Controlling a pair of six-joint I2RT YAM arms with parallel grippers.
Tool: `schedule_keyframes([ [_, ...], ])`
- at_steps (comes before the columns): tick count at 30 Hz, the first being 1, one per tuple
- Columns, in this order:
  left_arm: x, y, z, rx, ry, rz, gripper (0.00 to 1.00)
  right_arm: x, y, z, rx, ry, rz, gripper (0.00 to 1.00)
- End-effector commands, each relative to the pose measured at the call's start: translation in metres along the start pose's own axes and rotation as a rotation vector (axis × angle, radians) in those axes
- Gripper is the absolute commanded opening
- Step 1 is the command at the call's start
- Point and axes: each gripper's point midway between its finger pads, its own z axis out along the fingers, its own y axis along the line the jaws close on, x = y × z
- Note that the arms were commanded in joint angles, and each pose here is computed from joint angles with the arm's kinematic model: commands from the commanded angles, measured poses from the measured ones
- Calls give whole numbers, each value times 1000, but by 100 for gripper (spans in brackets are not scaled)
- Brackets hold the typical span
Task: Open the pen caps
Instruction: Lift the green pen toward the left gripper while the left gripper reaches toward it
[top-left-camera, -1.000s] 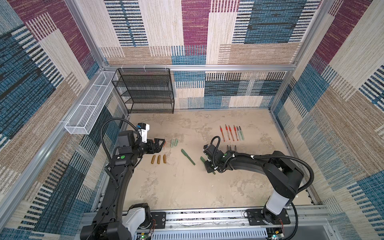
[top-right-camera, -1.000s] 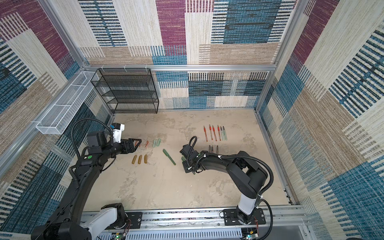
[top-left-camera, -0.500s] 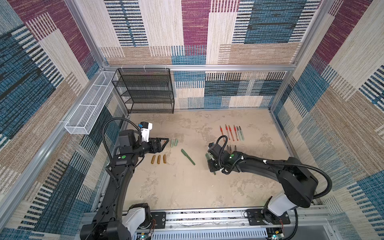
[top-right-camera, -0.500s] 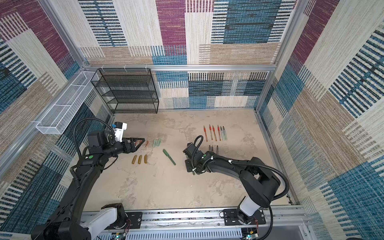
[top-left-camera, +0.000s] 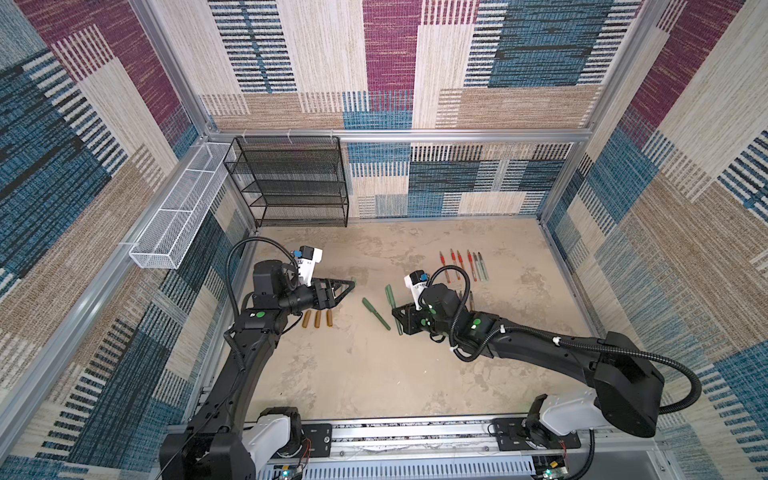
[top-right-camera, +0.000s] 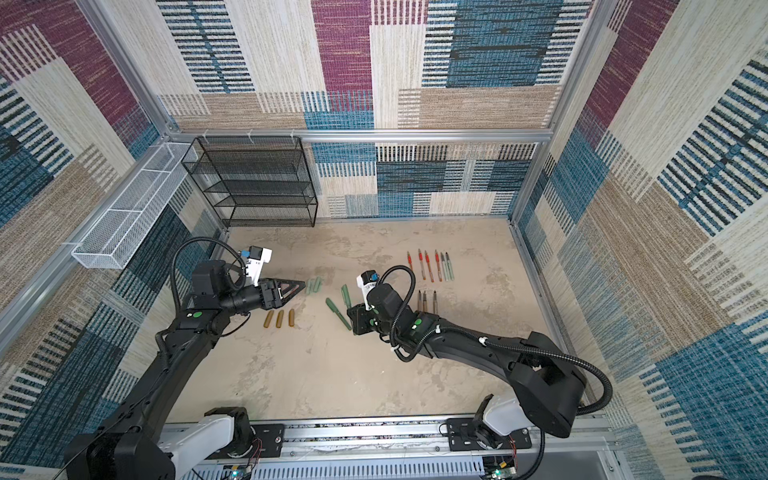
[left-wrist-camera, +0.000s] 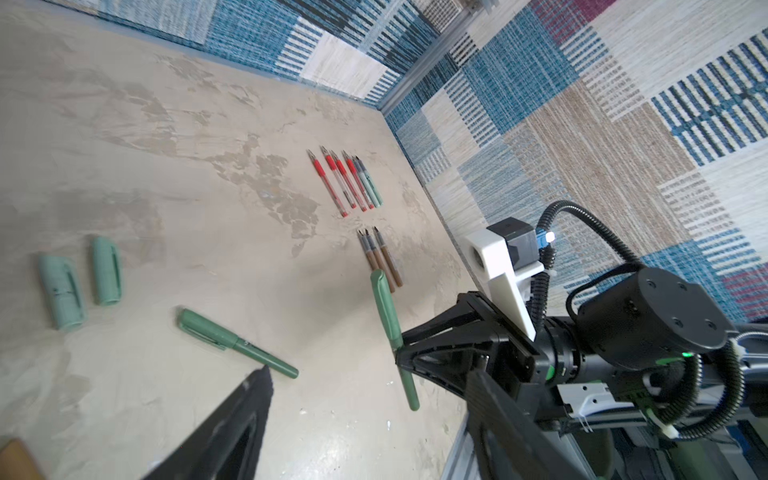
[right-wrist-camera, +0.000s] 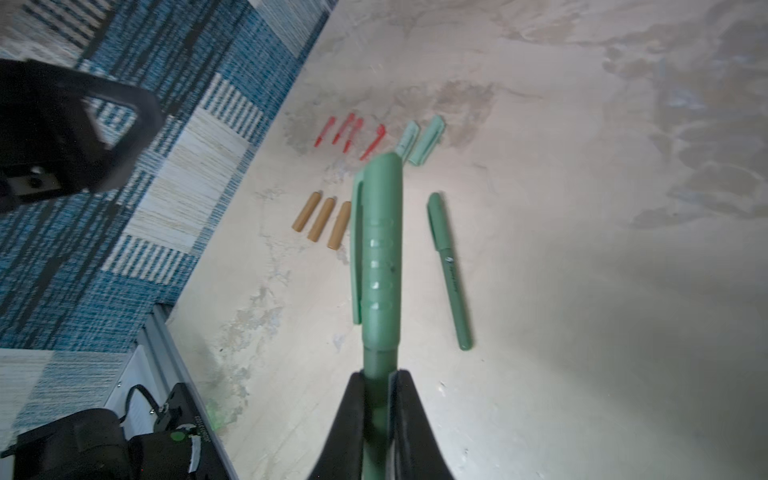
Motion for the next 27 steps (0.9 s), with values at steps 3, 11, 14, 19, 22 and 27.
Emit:
schedule_keyframes([
  [3,5,-9,13,54,23,-17,72,-27,55,-2,-187,-112,-48,1],
  [11,17,-21,30,105,77,-21,62,-21,83,9,-254,-91,-88,1],
  [14,17,-22,33,107,82,-24,50,-18,85,16,-251,-68,-91,1],
  [19,17,-18,33,86,75,-26,20,-17,87,16,-248,-79,-99,0],
  [22,16,-20,32,89,72,-20,0,-14,85,20,-228,-61,-103,0],
  [27,15,-17,31,77,65,-19,0,-2,76,24,-221,-37,-92,0],
])
